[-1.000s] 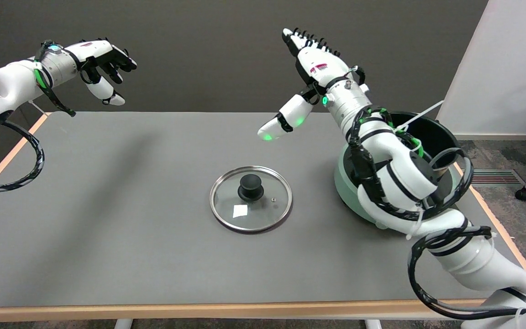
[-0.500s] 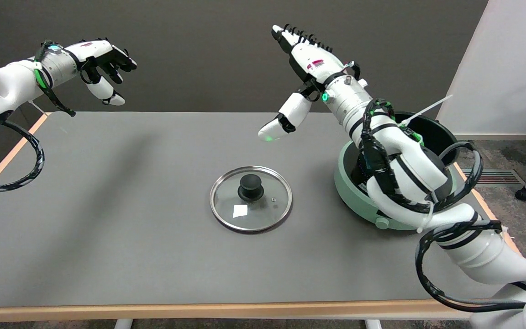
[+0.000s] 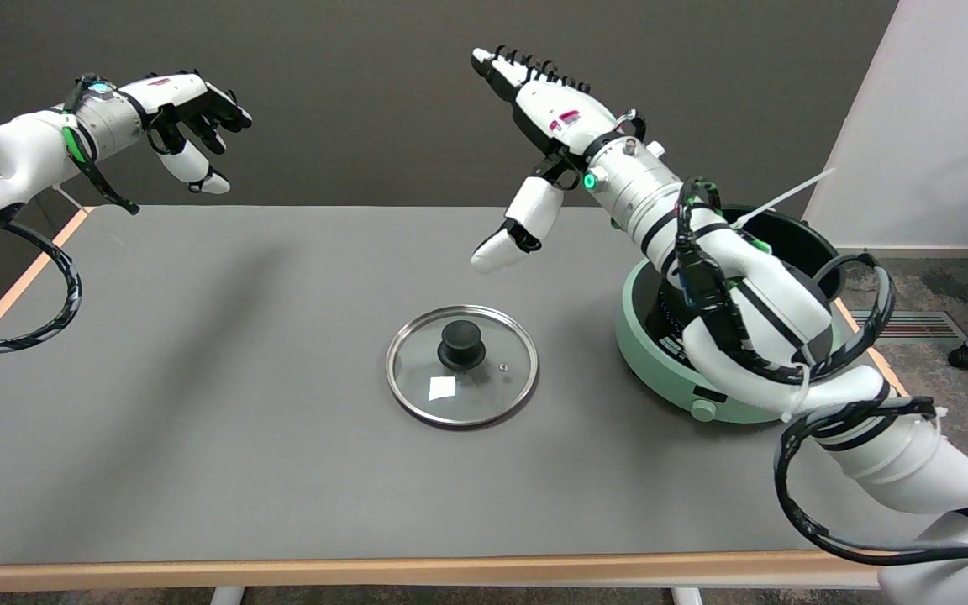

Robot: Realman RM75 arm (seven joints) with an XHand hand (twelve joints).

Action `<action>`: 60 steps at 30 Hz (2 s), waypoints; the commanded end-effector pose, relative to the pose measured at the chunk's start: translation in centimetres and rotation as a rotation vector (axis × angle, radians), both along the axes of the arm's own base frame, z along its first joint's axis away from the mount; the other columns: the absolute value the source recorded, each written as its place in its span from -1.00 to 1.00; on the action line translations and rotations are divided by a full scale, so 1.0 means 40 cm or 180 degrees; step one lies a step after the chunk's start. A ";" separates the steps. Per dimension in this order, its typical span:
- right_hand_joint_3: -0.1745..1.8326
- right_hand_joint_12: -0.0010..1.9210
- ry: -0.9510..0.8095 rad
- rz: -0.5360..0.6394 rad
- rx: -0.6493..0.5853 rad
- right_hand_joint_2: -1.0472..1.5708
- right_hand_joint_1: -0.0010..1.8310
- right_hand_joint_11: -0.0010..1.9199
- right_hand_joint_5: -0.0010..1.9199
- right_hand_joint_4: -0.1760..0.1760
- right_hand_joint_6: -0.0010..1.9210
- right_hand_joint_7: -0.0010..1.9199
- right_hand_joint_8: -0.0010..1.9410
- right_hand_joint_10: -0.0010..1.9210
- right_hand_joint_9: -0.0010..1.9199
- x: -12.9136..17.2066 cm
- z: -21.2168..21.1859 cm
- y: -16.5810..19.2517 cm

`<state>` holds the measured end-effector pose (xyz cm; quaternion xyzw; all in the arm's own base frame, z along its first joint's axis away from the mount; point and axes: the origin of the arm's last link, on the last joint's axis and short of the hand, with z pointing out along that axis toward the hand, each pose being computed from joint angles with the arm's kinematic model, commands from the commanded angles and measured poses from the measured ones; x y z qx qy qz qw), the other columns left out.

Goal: Pick up the pot lid.

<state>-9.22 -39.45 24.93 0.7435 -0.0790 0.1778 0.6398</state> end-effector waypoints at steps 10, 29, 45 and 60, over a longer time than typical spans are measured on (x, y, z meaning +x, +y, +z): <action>-0.07 -0.96 0.0277 0.0167 0.0449 -0.59 0.20 -0.96 -0.96 0.02 -0.96 -0.96 -0.96 -0.96 -0.96 0.011 -0.041 0.014; 0.05 -0.97 0.0584 0.0269 0.0463 -0.64 0.23 -0.97 -0.97 0.27 -0.97 -0.97 -0.97 -0.97 -0.97 0.016 -0.052 0.014; 0.08 -0.97 0.0595 0.0271 0.0459 -0.67 0.24 -0.97 -0.97 0.33 -0.97 -0.97 -0.97 -0.97 -0.97 0.014 -0.053 0.014; 0.09 -0.97 0.0606 0.0286 0.0478 -0.67 0.24 -0.97 -0.97 0.36 -0.97 -0.97 -0.97 -0.97 -0.97 0.014 -0.052 0.016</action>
